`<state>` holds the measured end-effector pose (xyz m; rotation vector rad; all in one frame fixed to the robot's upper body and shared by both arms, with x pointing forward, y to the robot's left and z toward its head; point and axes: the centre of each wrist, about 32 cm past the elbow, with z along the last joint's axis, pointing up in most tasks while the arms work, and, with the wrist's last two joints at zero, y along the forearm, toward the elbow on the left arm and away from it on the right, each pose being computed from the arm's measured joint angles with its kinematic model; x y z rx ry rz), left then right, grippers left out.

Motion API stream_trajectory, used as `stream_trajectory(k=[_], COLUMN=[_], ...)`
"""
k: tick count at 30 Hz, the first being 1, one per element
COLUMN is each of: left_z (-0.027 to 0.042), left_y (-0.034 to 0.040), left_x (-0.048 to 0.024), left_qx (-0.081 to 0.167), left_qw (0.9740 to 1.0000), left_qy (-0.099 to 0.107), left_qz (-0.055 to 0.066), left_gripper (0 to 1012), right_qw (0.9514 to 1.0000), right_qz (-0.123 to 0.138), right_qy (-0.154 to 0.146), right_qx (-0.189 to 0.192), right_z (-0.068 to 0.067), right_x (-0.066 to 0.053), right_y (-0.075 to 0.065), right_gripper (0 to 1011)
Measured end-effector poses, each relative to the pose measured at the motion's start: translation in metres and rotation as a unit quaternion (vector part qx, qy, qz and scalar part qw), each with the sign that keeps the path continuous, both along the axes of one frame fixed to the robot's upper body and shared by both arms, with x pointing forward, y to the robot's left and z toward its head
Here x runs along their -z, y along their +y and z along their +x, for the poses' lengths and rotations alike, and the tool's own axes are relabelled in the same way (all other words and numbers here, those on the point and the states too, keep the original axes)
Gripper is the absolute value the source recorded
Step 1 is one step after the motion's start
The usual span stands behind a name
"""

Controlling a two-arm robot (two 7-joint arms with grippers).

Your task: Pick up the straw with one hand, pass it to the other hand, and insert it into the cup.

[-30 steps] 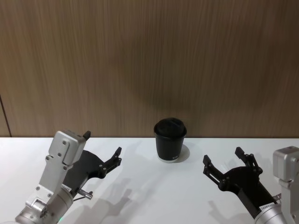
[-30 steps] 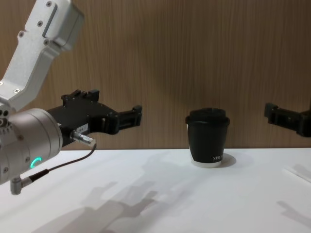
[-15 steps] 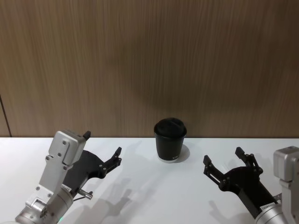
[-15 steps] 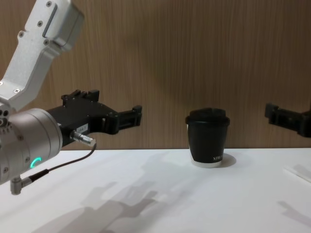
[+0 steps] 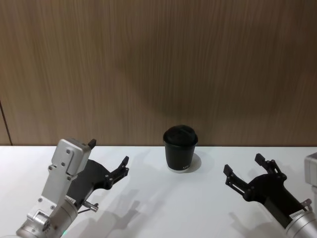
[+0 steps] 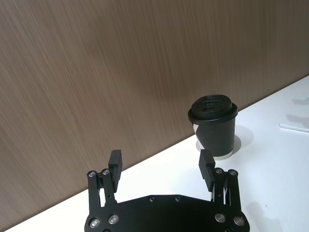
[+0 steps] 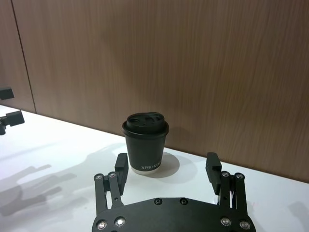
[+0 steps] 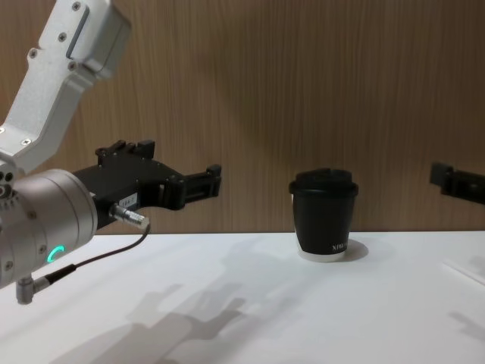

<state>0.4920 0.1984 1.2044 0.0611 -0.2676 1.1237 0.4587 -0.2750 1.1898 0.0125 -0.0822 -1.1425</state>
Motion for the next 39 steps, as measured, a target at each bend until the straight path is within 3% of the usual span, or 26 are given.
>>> stream_trajectory(k=[11, 25, 39], left_z=[0.0, 0.0, 0.0], left_y=[0.0, 0.0, 0.0], left_x=[0.0, 0.0, 0.0], left_qx=[0.0, 0.0, 0.0], left_qw=[1.0, 1.0, 1.0], left_qy=[0.0, 0.0, 0.0], left_qz=[0.0, 0.0, 0.0], left_gripper=[1002, 1002, 1002], right_qw=[0.9991, 0.9916, 0.9915], right_qz=[0.021, 0.065, 0.035], right_qy=[0.036, 0.108, 0.125], right_qx=[-0.006, 0.029, 0.015], right_z=[0.004, -0.006, -0.014], right_x=[-0.002, -0.004, -0.001], right_y=[-0.02, -0.032, -0.046], right_gripper=[1001, 1001, 1001])
